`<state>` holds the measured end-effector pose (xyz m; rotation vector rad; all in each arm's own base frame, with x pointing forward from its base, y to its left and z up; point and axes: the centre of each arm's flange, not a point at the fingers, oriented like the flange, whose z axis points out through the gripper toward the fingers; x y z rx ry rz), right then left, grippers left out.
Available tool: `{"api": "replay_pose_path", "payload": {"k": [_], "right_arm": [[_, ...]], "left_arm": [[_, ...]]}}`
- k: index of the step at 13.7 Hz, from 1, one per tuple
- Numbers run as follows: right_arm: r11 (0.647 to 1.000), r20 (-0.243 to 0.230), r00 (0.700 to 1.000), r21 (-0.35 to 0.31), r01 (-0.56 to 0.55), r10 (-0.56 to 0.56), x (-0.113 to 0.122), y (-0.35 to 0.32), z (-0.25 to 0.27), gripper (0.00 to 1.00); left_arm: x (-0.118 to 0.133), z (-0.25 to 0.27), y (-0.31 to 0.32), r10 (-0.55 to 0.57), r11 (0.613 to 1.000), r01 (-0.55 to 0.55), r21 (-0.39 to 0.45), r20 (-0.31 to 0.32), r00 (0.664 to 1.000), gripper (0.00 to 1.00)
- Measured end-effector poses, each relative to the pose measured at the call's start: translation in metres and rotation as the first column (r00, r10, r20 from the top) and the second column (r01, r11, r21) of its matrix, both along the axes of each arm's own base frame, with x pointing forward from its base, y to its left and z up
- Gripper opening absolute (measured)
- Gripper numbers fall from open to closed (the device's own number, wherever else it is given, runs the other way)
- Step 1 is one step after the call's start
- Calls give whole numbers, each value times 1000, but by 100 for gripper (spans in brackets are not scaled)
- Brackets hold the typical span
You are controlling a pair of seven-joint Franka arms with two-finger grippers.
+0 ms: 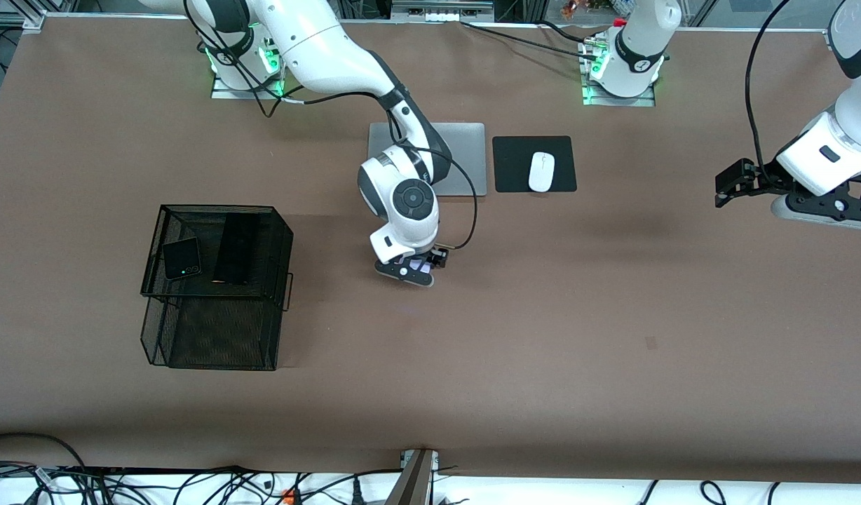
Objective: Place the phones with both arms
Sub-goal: 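Grasp the white HUAWEI phone with the right gripper, then carry the white phone with the right gripper over the mesh basket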
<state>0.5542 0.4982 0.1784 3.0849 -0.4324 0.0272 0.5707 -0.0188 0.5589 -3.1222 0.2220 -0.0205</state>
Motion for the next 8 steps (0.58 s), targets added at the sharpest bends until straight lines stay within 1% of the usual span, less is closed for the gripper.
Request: {"api": "replay_pose_path", "payload": {"k": [2, 4, 7, 8], "right_arm": [[1000, 12, 1000, 8, -6, 6, 4, 0, 10, 83], [1000, 9, 1000, 5, 3, -3, 13, -4, 45, 83], [1000, -22, 1000, 6, 21, -21, 26, -20, 142, 83], [1000, -37, 999, 11, 10, -10, 31, -32, 177, 83]], "left_arm": [[0, 0, 0, 0, 1000, 0, 0, 0, 1000, 100], [0, -1, 0, 0, 1000, 0, 0, -1, 1000, 100], [1, -2, 0, 0, 1000, 0, 0, -4, 1000, 100], [1, -2, 0, 0, 1000, 0, 0, -4, 1000, 100]]}}
